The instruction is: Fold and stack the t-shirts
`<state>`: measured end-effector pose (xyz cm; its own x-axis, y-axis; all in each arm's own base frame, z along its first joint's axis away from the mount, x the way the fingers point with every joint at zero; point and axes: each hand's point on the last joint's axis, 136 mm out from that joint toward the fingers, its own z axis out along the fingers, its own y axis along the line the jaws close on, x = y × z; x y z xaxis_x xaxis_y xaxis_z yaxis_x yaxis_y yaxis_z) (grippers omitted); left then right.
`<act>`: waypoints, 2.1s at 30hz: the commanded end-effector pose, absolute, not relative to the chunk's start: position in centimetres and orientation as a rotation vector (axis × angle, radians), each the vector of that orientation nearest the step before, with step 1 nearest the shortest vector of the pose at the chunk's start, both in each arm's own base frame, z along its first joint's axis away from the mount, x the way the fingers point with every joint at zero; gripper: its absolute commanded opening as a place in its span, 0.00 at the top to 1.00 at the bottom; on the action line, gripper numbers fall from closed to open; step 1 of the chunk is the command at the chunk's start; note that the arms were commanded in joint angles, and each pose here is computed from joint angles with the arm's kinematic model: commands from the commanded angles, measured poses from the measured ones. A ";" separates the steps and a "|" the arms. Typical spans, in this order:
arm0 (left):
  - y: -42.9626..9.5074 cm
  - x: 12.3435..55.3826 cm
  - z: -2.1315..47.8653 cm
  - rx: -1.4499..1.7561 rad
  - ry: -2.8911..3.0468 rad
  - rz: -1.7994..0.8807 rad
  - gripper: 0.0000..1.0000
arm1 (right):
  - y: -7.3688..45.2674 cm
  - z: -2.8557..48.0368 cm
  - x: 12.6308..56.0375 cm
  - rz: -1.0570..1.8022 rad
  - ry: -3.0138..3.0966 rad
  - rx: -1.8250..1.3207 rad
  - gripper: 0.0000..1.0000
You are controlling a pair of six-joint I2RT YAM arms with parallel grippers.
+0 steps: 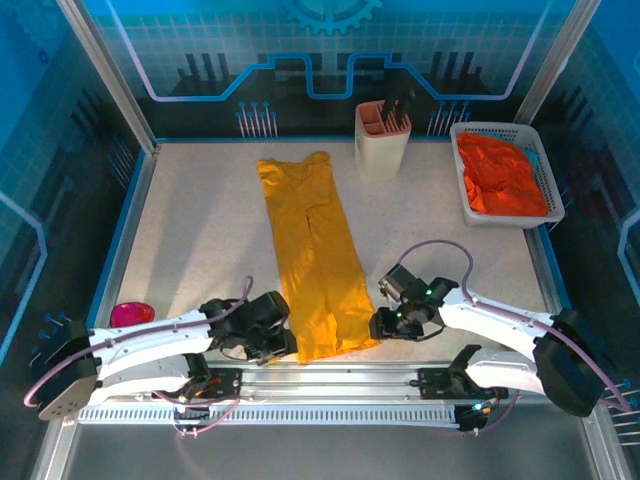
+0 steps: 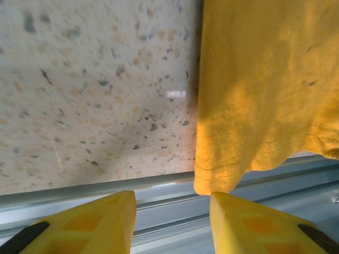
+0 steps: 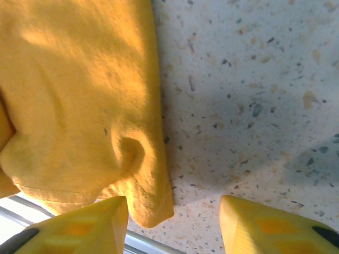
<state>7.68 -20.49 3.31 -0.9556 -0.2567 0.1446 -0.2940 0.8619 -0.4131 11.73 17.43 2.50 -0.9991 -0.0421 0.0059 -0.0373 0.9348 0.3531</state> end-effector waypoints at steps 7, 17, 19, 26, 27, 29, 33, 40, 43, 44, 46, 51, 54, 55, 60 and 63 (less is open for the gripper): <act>-23.9 8.4 2.5 0.508 -2.945 0.711 0.61 | 18.2 2.3 11.0 -0.630 -3.027 0.024 0.57; -24.5 9.2 2.4 0.521 -2.966 0.731 0.64 | 19.2 1.9 10.9 -0.628 -3.020 0.042 0.59; -24.7 9.5 2.6 0.529 -2.976 0.747 0.65 | 19.2 1.7 10.9 -0.620 -3.023 0.045 0.61; -25.9 10.2 2.7 0.518 -2.981 0.771 0.66 | 19.3 1.6 11.1 -0.613 -3.041 0.057 0.73; -25.9 10.3 2.6 0.519 -2.984 0.770 0.66 | 19.3 1.6 11.1 -0.612 -3.042 0.057 0.74; -26.0 10.5 2.5 0.513 -2.990 0.781 0.66 | 19.4 1.6 11.2 -0.616 -3.041 0.057 0.75; -26.3 10.5 2.4 0.485 -2.993 0.783 0.66 | 19.6 1.9 11.4 -0.617 -3.048 0.063 0.78; -25.1 10.3 2.2 0.497 -3.009 0.710 0.76 | 19.3 2.0 11.3 -0.593 -3.052 0.056 0.94; -23.9 9.9 2.7 0.467 -3.033 0.662 0.83 | 19.2 2.4 11.3 -0.591 -3.056 0.041 1.00; -23.1 9.6 2.7 0.456 -3.041 0.617 0.85 | 19.3 2.6 11.3 -0.598 -3.055 0.039 1.00; -21.4 9.1 2.7 0.451 -3.056 0.542 0.88 | 19.5 3.2 11.3 -0.607 -3.061 0.038 1.00; -19.8 8.0 3.0 0.406 -3.040 0.575 0.88 | 19.6 3.8 11.0 -0.538 -3.086 -0.010 1.00; -18.8 7.6 3.6 0.395 -3.040 0.562 0.88 | 20.4 4.6 10.8 -0.529 -3.106 -0.007 1.00; -18.8 7.6 3.9 0.387 -3.036 0.582 0.88 | 20.7 4.8 10.8 -0.540 -3.110 -0.007 1.00; -18.9 8.8 5.7 0.406 -3.052 0.668 0.88 | 20.8 7.1 12.4 -0.538 -3.186 -0.046 1.00; -18.4 10.5 7.0 0.420 -3.098 0.682 0.90 | 21.0 9.0 13.9 -0.574 -3.239 -0.060 1.00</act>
